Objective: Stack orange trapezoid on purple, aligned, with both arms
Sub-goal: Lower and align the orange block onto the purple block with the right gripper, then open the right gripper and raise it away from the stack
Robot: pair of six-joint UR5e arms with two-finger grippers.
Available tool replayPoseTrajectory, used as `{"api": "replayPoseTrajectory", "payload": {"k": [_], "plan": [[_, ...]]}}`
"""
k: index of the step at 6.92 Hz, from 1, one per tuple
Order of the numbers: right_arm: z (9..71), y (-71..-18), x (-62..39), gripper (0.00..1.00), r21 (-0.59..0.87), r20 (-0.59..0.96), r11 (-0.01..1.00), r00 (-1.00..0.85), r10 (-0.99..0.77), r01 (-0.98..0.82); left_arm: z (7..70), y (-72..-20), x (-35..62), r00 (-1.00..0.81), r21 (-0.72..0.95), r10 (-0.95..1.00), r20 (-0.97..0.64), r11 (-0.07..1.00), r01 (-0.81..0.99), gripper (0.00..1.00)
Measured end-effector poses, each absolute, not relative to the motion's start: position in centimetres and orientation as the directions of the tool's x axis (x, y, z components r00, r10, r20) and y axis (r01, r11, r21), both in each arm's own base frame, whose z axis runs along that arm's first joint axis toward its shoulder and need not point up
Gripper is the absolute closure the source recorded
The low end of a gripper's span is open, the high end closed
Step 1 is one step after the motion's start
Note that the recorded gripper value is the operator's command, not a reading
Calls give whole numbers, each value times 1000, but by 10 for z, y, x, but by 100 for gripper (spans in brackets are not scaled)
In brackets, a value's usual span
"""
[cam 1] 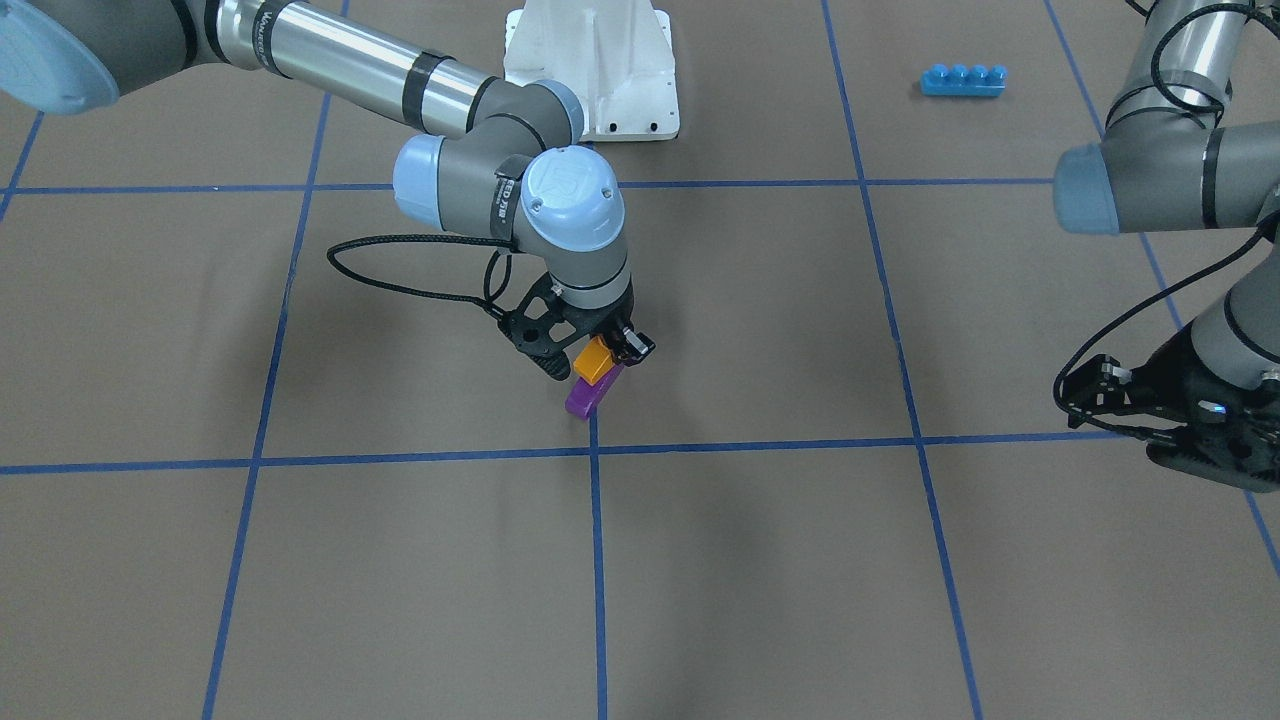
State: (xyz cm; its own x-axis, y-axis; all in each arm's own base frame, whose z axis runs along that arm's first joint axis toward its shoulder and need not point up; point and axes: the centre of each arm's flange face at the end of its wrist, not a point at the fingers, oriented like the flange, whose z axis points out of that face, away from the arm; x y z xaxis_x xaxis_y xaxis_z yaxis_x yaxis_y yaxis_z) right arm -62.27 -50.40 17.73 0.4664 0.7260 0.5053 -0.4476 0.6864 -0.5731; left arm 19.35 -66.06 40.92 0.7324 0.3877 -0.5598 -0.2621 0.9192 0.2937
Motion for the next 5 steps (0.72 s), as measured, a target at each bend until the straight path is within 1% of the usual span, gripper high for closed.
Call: {"api": "replayPoseTrajectory", "payload": {"k": [3, 5], "plan": [[165, -501, -616, 0, -570, 530, 697, 454, 716, -434, 408, -661, 194, 732, 295, 388, -560, 919, -261, 0], [147, -503, -592, 0, -571, 564, 704, 421, 710, -423, 407, -661, 194, 732, 297, 389, -560, 919, -261, 0]]}}
